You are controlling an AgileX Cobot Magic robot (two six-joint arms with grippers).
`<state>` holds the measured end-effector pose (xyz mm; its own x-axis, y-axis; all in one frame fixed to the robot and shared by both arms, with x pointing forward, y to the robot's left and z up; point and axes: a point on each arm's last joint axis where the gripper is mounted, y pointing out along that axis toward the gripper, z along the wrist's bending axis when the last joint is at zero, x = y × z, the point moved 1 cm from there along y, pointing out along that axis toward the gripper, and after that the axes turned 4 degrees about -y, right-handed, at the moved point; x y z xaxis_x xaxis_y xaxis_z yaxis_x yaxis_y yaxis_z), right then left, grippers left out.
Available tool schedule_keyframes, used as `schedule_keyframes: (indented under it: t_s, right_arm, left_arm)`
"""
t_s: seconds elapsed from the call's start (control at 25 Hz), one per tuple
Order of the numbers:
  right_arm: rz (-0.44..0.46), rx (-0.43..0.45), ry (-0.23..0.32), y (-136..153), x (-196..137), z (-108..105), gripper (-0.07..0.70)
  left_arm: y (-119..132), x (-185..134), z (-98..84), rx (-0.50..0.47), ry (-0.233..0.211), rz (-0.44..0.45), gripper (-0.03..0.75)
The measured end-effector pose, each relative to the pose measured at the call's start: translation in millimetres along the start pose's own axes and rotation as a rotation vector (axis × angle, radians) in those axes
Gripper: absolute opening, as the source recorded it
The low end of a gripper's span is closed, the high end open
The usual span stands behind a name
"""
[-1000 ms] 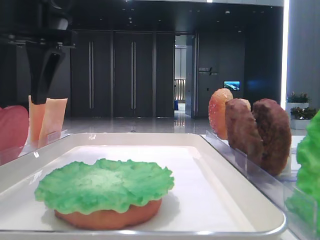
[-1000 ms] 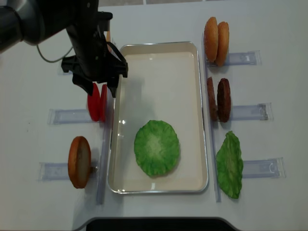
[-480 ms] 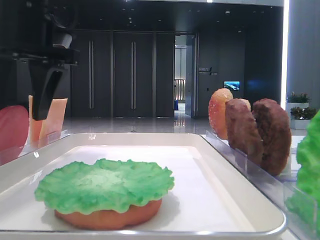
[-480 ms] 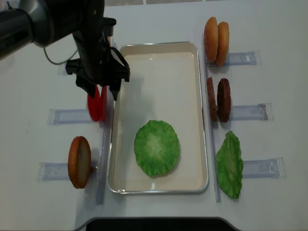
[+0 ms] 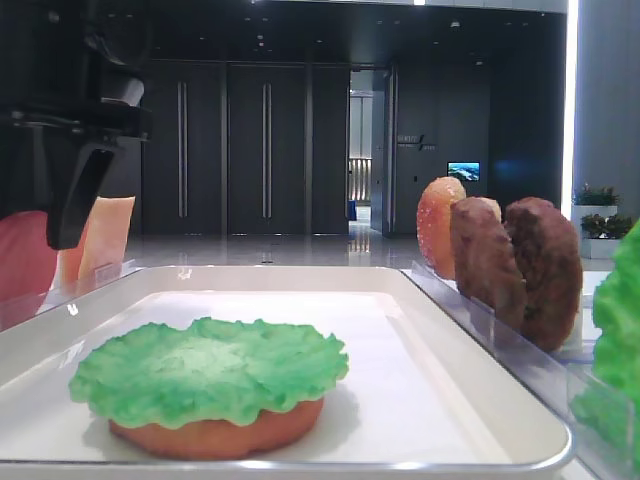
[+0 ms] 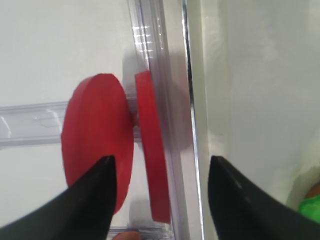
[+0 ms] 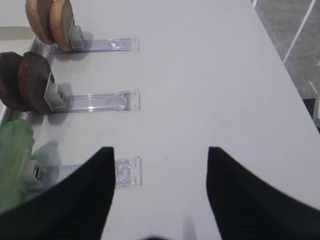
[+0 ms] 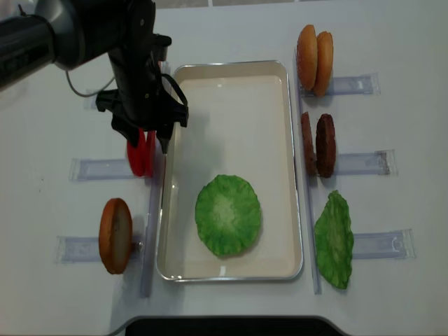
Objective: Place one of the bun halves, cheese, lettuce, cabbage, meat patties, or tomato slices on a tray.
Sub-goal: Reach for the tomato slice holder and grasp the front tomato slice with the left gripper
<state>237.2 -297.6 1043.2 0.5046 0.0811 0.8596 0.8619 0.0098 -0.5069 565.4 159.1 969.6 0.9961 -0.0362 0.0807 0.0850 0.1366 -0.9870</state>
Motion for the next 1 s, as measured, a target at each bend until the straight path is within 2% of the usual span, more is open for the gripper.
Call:
schedule_keyframes:
  t_s: [0.64,1.0]
  right_arm:
    - [0.0,0.0,0.0,0.0,0.0,0.0,0.392]
    - [0.0,0.0,0.0,0.0,0.0,0.0,0.392]
  left_arm:
    - [-0.2,-0.5,5.1,0.051,0.043,0.006,0.072]
    - [-0.4,-3.3,7.1,0.07,0.047,0.034,0.063]
